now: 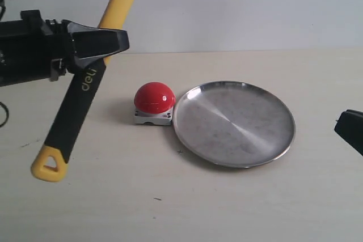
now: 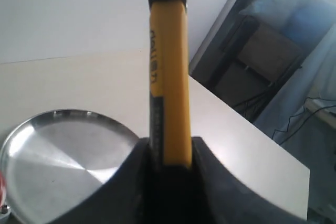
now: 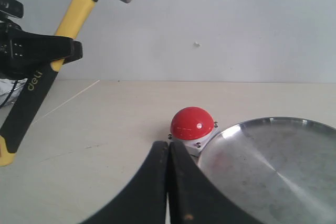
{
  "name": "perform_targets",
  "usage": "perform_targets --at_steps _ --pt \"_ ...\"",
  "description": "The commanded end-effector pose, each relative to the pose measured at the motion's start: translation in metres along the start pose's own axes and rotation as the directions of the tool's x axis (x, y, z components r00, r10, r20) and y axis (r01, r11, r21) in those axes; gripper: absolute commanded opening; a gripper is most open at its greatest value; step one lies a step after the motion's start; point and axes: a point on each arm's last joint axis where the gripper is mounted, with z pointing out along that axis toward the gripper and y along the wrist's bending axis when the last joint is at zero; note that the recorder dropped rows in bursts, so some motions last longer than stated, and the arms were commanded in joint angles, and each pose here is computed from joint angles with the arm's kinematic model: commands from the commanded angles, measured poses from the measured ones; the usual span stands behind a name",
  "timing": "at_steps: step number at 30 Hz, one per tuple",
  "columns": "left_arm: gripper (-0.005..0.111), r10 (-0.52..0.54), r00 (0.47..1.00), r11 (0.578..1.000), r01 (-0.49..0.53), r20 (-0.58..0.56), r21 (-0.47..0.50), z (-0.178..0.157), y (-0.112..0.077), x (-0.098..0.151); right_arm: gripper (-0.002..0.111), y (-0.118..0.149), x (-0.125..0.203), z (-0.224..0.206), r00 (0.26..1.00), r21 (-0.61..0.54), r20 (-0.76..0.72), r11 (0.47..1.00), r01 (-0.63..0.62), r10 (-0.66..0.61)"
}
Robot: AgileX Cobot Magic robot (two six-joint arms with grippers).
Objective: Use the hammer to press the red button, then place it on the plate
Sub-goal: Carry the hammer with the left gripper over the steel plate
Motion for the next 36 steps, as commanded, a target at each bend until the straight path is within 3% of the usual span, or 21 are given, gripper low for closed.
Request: perform_targets --at_steps 1,5,15,20,25,31,36 --pt "0.000 -0.077 0.992 0.997 0.077 0.098 0.000 0.024 -0.006 0.002 0.000 0.000 0.001 0.000 1.000 -0.005 0.000 1.000 0.001 -0.001" --pt "0.000 -0.100 0.985 0.993 0.107 0.143 -0.045 0.050 -0.004 0.014 0.000 0.000 0.001 0.000 1.000 -0.005 0.000 1.000 0.001 -0.001" --pt "0.000 -0.130 0.991 0.990 0.132 0.042 -0.047 0.143 0.004 0.024 0.000 0.000 0.001 0.000 1.000 -0.005 0.000 1.000 0.001 -0.001" --pt "0.000 -0.214 0.977 0.972 0.215 0.018 -0.094 0.181 0.015 0.028 0.000 0.000 0.001 0.000 1.000 -0.005 0.000 1.000 0.001 -0.001" --pt "0.000 -0.342 0.940 0.921 0.335 -0.002 -0.198 0.211 0.035 0.042 0.000 0.000 0.001 0.000 1.000 -0.005 0.000 1.000 0.001 -0.001" --pt "0.000 -0.499 0.867 0.844 0.488 0.007 -0.221 0.235 0.057 0.065 0.000 0.000 0.001 0.000 1.000 -0.005 0.000 1.000 0.001 -0.001" --pt "0.000 -0.543 0.839 0.822 0.530 -0.009 -0.208 0.240 0.064 0.079 0.000 0.000 0.001 0.000 1.000 -0.003 0.000 1.000 0.001 -0.001"
